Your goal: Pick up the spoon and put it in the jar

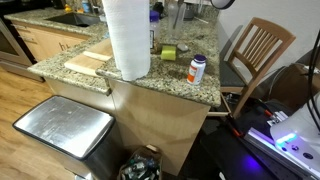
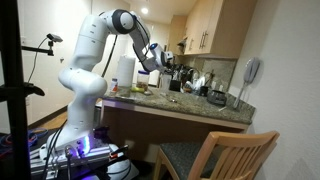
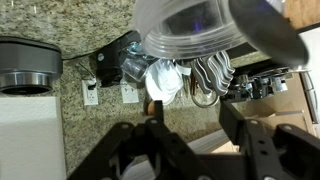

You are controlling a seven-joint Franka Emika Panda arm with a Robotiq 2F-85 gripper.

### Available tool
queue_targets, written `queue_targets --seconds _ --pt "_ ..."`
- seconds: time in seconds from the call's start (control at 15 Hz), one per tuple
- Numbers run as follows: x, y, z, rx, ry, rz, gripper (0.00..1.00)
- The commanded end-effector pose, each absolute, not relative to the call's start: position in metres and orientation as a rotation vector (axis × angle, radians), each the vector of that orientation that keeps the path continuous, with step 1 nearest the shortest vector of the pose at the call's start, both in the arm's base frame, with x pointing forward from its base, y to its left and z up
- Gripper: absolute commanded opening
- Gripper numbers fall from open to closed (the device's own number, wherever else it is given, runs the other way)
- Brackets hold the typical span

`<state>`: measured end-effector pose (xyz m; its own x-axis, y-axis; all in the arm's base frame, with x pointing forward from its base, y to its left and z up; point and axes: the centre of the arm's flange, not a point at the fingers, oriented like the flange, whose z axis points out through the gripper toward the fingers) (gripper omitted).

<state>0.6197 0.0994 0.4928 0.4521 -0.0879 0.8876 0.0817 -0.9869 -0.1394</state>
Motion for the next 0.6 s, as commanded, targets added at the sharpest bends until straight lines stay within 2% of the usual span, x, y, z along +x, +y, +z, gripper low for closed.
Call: queue_targets --seconds 0.0,0.13,0.47,0.53 --pt "0.625 0.094 0.492 -2.512 -0.025 -1.611 0.88" --pt "0.624 0.092 0.492 -2.519 -0.011 -1.581 1.0" --pt "0.615 0.1 0.483 -2.602 0.029 -1.369 1.0" --pt "0.615 0.111 0.475 -2.57 0.042 -1.472 1.0"
